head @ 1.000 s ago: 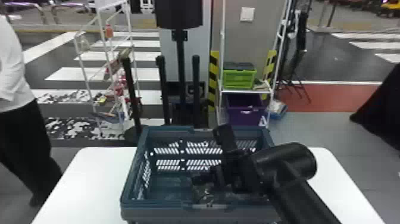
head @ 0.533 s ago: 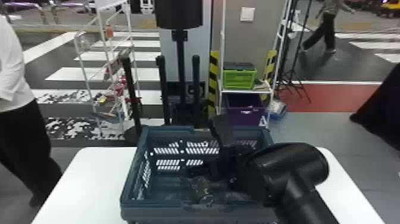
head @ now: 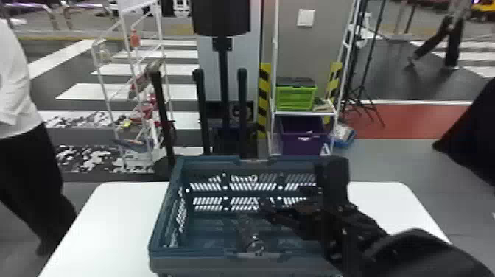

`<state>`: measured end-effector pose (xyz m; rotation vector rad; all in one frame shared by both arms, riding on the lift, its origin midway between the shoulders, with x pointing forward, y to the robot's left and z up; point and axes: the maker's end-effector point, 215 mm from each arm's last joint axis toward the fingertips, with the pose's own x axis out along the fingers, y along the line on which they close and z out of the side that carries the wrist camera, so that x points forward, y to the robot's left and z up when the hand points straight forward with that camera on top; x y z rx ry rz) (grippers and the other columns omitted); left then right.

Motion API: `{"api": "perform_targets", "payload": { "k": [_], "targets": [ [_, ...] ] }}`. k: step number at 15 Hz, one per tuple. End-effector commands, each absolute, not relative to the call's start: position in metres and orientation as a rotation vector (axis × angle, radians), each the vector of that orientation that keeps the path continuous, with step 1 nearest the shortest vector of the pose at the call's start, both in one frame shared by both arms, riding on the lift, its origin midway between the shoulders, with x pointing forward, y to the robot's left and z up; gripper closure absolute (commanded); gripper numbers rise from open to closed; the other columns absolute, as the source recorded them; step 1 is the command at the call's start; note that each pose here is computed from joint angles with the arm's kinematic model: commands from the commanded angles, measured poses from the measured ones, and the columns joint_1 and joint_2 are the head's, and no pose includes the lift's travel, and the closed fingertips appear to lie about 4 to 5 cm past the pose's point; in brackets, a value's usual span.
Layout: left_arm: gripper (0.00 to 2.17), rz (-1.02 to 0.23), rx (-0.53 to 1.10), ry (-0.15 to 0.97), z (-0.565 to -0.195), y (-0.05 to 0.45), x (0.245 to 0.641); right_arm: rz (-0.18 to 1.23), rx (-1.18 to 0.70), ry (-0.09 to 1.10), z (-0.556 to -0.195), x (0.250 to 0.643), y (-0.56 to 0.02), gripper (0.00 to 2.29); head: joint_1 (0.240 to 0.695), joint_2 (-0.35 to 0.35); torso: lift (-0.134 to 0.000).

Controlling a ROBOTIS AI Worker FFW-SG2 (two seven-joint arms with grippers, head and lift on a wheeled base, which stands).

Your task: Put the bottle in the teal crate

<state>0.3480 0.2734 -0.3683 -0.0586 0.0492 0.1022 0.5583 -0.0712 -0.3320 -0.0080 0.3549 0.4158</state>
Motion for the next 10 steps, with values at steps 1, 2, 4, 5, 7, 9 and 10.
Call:
{"api": "perform_targets", "payload": {
  "k": [1,2,4,5,7,9,10],
  "targets": [
    [0.14,0.096,-0.057,0.063,-0.370,0.269,0.351,0.383,0.002,0.275,-0.320,0.535,-0.099,0.05,0.499,0.000,0.000],
    [0.14,0.094,-0.056,0.066,-0.370,0.267,0.352,0.367,0.012,0.246,-0.316,0.526,-0.109,0.05,0.499,0.000,0.000],
    [0.14,0.086,-0.058,0.067,-0.367,0.262,0.355,0.335,0.029,0.175,-0.307,0.502,-0.129,0.05,0.499,0.000,0.000],
    [0.14,0.083,-0.052,0.081,-0.370,0.260,0.356,0.313,0.033,0.140,-0.303,0.489,-0.142,0.05,0.499,0.000,0.000],
    [0.14,0.081,-0.050,0.086,-0.371,0.259,0.357,0.270,0.043,0.069,-0.296,0.464,-0.168,0.05,0.499,0.000,0.000],
    [0.14,0.078,-0.045,0.088,-0.370,0.256,0.358,0.227,0.048,-0.023,-0.285,0.433,-0.192,0.05,0.499,0.000,0.000],
    [0.14,0.075,-0.044,0.085,-0.369,0.255,0.359,0.214,0.053,-0.038,-0.288,0.418,-0.200,0.05,0.499,0.000,0.000]
  ]
}}
